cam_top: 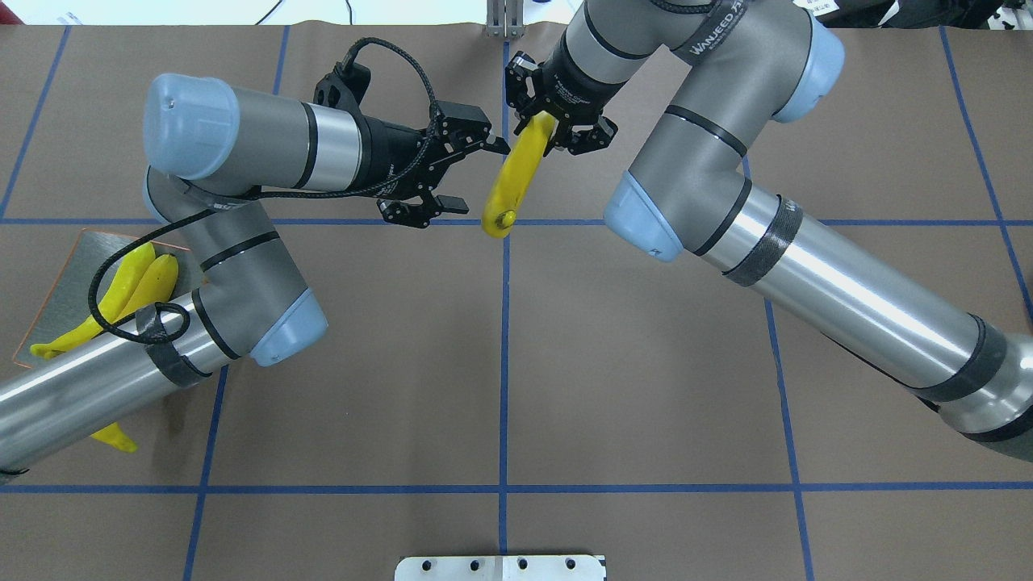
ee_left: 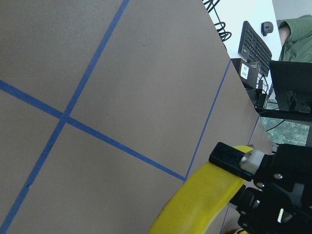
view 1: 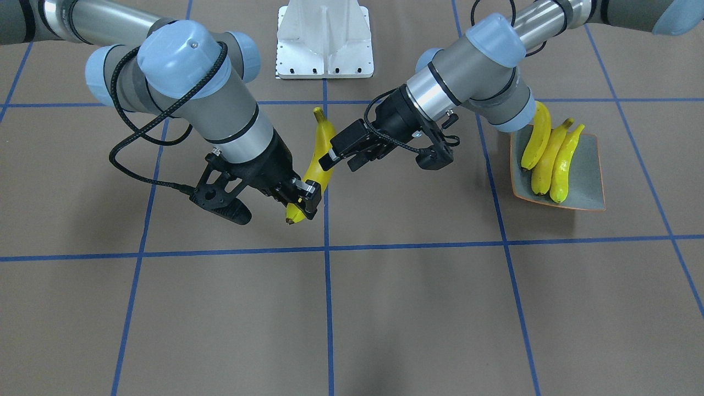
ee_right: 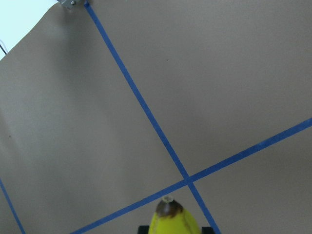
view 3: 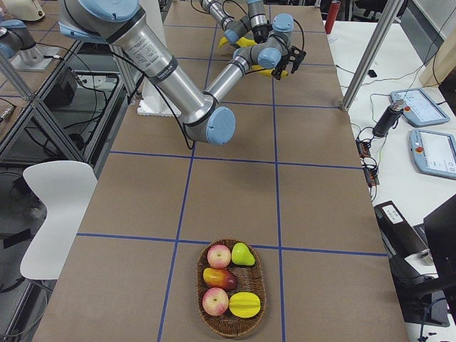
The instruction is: Transfer all bananas from basket to plate
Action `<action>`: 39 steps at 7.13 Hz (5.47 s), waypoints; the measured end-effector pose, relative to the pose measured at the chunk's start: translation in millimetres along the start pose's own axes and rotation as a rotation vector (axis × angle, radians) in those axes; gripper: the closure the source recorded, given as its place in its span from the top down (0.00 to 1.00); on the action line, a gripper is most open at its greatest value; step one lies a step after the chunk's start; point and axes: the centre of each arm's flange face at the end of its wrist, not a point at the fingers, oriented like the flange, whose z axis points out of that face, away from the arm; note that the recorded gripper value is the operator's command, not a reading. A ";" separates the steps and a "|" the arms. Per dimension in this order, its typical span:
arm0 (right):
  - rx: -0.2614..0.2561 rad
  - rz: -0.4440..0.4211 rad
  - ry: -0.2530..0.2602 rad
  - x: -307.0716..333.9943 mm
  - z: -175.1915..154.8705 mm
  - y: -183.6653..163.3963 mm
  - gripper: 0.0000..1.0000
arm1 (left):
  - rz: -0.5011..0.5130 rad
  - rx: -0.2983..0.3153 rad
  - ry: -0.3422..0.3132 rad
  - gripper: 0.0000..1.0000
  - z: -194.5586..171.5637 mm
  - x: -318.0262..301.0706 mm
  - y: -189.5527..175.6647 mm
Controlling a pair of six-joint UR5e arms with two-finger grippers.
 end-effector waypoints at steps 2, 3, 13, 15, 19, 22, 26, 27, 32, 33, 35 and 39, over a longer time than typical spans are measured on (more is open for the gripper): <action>-0.001 -0.001 -0.003 -1.4 -0.6 2.0 0.00 | 0.002 -0.014 -0.007 0.95 7.6 -3.2 8.3; -0.001 -0.002 -0.004 -2.0 -1.0 2.5 0.00 | 0.003 -0.019 -0.011 0.92 11.0 -5.8 10.9; -0.009 -0.031 -0.056 -2.8 -6.2 6.4 1.00 | 0.011 -0.051 -0.030 0.00 23.5 -8.4 19.1; -0.009 -0.036 -0.066 -2.8 -7.4 6.5 1.00 | 0.011 -0.057 -0.032 0.00 20.6 -8.4 18.4; 0.018 0.000 -0.071 12.6 -32.2 -34.2 1.00 | -0.010 -0.029 -0.066 0.00 -4.9 -32.0 4.7; 0.062 0.016 -0.028 59.8 -35.0 -86.0 1.00 | -0.047 0.030 -0.152 0.00 -115.5 -94.4 -65.5; 0.076 0.001 -0.012 73.4 -35.0 -100.6 1.00 | 0.169 -0.023 -0.335 0.00 -253.1 -216.7 -149.2; 0.076 -0.001 -0.008 75.1 -33.5 -101.6 1.00 | 0.200 -0.030 -0.366 0.00 -266.7 -243.8 -154.5; 0.076 -0.003 -0.001 79.6 -29.8 -102.9 1.00 | 0.339 -0.101 -0.430 0.00 -315.4 -333.1 -189.8; 0.076 -0.004 -0.001 79.5 -29.8 -102.8 1.00 | 0.351 -0.108 -0.427 0.00 -317.1 -342.8 -192.8; 0.076 -0.004 -0.002 79.0 -30.2 -102.6 1.00 | 0.376 -0.135 -0.432 0.00 -320.4 -360.7 -197.7; 0.075 -0.005 -0.005 77.7 -30.8 -100.8 1.00 | 0.395 -0.154 -0.452 0.15 -324.0 -383.5 -205.5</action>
